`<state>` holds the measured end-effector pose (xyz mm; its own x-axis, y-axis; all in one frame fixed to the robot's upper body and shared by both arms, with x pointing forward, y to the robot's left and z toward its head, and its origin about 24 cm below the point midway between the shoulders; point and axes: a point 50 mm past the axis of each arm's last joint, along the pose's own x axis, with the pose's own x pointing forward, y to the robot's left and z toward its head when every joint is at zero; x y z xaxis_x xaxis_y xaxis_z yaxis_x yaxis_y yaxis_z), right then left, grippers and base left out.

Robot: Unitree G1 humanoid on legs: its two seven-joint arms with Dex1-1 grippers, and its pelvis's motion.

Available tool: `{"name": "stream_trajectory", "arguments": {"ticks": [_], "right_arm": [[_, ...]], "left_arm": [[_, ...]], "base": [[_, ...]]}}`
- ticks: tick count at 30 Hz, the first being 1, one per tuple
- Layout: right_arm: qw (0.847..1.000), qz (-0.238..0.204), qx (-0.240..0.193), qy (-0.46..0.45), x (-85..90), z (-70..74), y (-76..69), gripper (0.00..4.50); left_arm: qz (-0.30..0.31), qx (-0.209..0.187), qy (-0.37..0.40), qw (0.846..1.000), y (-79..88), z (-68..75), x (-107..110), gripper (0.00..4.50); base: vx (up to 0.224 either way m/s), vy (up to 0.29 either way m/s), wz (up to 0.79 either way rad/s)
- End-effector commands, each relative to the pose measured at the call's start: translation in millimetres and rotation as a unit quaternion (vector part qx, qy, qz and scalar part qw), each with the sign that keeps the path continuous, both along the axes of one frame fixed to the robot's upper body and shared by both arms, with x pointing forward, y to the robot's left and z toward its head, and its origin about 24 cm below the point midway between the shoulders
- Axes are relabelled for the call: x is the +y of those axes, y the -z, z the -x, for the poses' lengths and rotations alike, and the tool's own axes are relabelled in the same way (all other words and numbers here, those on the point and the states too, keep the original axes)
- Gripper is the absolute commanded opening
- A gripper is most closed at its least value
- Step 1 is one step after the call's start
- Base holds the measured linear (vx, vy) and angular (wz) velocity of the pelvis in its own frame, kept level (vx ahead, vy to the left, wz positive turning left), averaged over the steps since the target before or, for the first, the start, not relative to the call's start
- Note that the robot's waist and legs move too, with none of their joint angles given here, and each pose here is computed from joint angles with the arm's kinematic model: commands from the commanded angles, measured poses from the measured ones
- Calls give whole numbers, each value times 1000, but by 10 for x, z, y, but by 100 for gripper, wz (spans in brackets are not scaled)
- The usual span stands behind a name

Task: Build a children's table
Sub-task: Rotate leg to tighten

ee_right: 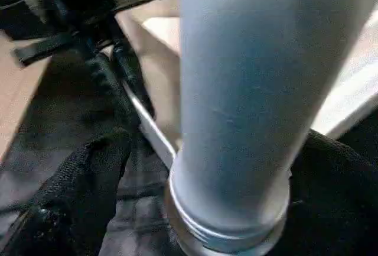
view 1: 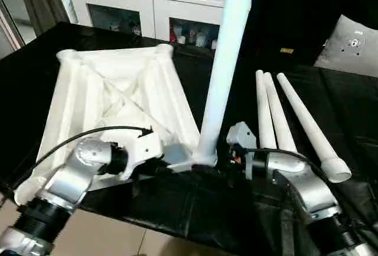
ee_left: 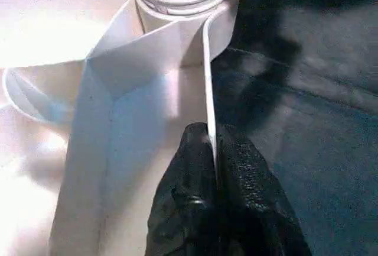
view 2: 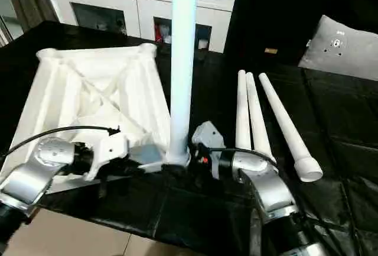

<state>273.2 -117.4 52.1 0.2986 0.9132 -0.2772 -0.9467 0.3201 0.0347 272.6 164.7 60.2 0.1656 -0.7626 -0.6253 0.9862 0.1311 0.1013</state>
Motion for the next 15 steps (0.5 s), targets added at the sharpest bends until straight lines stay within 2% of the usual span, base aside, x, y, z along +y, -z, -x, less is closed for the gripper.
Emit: {"name": "stream_trajectory", "arguments": {"ticks": [1, 3, 5, 7, 15], "right_arm": [[1000, -4, -7, -14, -11, -7, -53, 432], [1000, -7, 2, -24, -24, -3, -60, 405], [999, 0, 8, -35, -36, 4, -43, 405], [999, 0, 14, -39, -41, 13, -33, 380], [999, 7, 13, -36, -57, 28, 1, 315]], "left_arm": [[-6, 2, 42, 999, -19, 17, -67, 0], [-6, 5, 54, 998, -23, 24, -50, 0], [-8, 10, 64, 998, -24, 32, -26, 0], [-9, 9, 66, 998, -28, 29, -15, 0], [-11, 7, 66, 998, -23, 19, 10, 0]], "base": [[0, 0, 0], [0, 0, 0], [0, 0, 0], [0, 0, 0], [0, 0, 0]]}}
